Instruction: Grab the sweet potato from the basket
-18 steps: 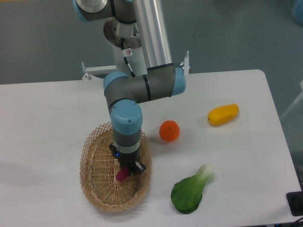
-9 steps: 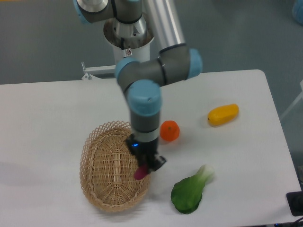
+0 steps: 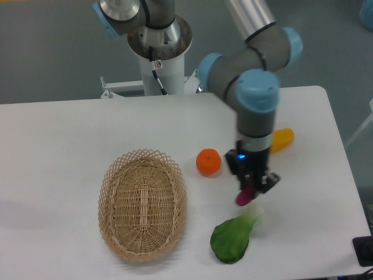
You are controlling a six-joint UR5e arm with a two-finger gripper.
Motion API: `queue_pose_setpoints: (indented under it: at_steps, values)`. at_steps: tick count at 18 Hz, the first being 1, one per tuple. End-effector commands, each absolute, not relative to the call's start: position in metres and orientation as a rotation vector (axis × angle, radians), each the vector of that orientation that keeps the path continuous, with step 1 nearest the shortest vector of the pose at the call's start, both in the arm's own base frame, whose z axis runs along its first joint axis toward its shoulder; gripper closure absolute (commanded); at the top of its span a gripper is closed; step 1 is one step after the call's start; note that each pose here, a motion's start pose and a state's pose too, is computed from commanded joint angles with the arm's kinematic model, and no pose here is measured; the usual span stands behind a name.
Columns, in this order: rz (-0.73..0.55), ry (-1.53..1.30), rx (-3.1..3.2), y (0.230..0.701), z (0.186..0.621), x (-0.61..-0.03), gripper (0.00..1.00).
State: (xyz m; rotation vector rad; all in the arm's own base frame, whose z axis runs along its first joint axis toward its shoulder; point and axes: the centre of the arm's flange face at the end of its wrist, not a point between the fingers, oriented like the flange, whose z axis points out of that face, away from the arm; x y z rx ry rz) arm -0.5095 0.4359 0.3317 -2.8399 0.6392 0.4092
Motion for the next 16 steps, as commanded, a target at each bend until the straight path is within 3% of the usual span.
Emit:
queue_pose_setpoints:
  at_steps: [16]
  values:
    - [0.360,0.740,-2.824,0.496,0.295,-0.503,0.68]
